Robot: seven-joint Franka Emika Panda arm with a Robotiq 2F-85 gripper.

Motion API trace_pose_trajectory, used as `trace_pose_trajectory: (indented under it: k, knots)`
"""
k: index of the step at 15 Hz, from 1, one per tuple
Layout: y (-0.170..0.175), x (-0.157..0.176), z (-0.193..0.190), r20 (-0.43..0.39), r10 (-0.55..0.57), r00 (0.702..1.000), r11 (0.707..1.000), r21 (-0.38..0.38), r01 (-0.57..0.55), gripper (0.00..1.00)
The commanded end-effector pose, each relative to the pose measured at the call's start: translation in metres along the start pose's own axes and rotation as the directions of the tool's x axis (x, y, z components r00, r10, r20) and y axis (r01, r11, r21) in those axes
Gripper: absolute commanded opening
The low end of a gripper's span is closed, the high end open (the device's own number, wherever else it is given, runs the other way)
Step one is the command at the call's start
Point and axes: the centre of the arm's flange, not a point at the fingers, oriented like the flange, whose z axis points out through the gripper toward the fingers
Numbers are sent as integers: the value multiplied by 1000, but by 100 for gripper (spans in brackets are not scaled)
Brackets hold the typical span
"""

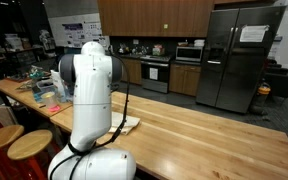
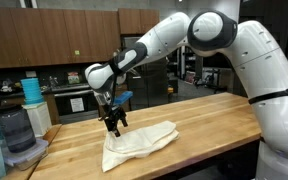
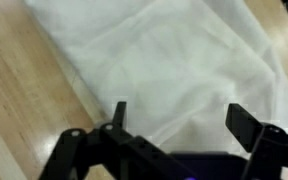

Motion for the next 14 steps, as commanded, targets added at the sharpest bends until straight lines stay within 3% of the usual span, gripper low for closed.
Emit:
trace_pose_trajectory:
  k: [1,5,8,14]
  knots:
    - [-28,-57,-9,85,94,992,994,41,-98,100]
    - [-35,-81,8,229,192,954,973,80,-215,100]
    - [-22,-86,29,318,257,913,950,88,-299,100]
    - [22,-90,79,420,312,852,908,132,-398,100]
